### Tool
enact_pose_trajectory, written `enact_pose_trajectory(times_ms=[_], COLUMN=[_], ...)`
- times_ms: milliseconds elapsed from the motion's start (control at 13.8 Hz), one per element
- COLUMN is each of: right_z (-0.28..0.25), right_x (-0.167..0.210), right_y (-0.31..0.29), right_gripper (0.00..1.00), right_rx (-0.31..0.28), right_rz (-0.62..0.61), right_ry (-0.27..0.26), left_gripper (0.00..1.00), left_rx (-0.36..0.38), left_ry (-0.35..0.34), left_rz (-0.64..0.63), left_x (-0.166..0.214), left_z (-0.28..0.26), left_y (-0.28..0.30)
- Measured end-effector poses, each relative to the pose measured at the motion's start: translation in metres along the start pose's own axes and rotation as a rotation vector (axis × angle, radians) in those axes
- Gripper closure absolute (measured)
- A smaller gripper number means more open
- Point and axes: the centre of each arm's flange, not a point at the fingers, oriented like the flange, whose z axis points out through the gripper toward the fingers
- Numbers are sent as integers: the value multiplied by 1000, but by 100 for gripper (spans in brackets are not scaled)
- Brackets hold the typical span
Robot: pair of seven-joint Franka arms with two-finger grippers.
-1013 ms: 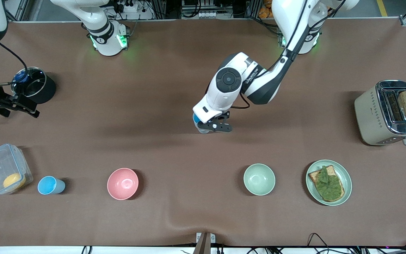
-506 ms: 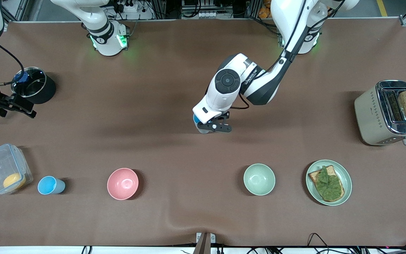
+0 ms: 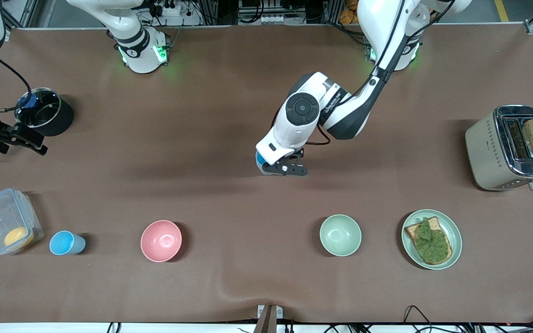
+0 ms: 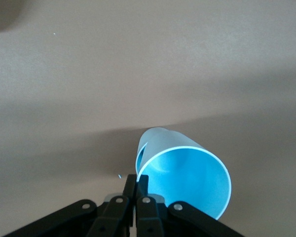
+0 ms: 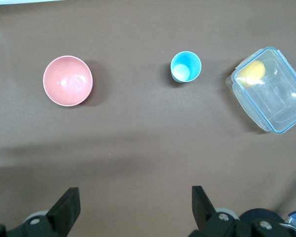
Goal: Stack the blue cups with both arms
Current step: 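Open the left gripper to release the stacked cup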
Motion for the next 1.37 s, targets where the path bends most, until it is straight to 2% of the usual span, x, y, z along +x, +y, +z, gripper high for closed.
enact_pose_trajectory(times_ms=[434, 579, 723, 1013, 1230, 1302, 1374], right_z=[0, 0, -1, 2, 2, 2, 2], right_x=[0, 1, 3, 3, 4, 4, 4], right_y=[0, 1, -1, -4, -4, -4, -4], right_gripper=[0, 0, 0, 0, 0, 0, 0], right_rx=[0, -19, -52, -57, -57, -56, -52], right_rz=[0, -8, -26, -33, -33, -32, -31], right_ry=[1, 8, 23, 24, 28, 29, 30], left_gripper=[96, 95, 81, 41, 10, 1, 0], left_rx=[7, 7, 7, 1, -15, -21, -23], left_ry=[-10, -11, -11, -4, 28, 41, 52], left_rz=[0, 1, 1, 5, -4, -17, -34], left_x=[-2, -2, -2, -3, 0, 2, 3], left_z=[7, 7, 8, 2, -26, -41, -58], left_y=[-1, 0, 0, 2, -3, -12, -26])
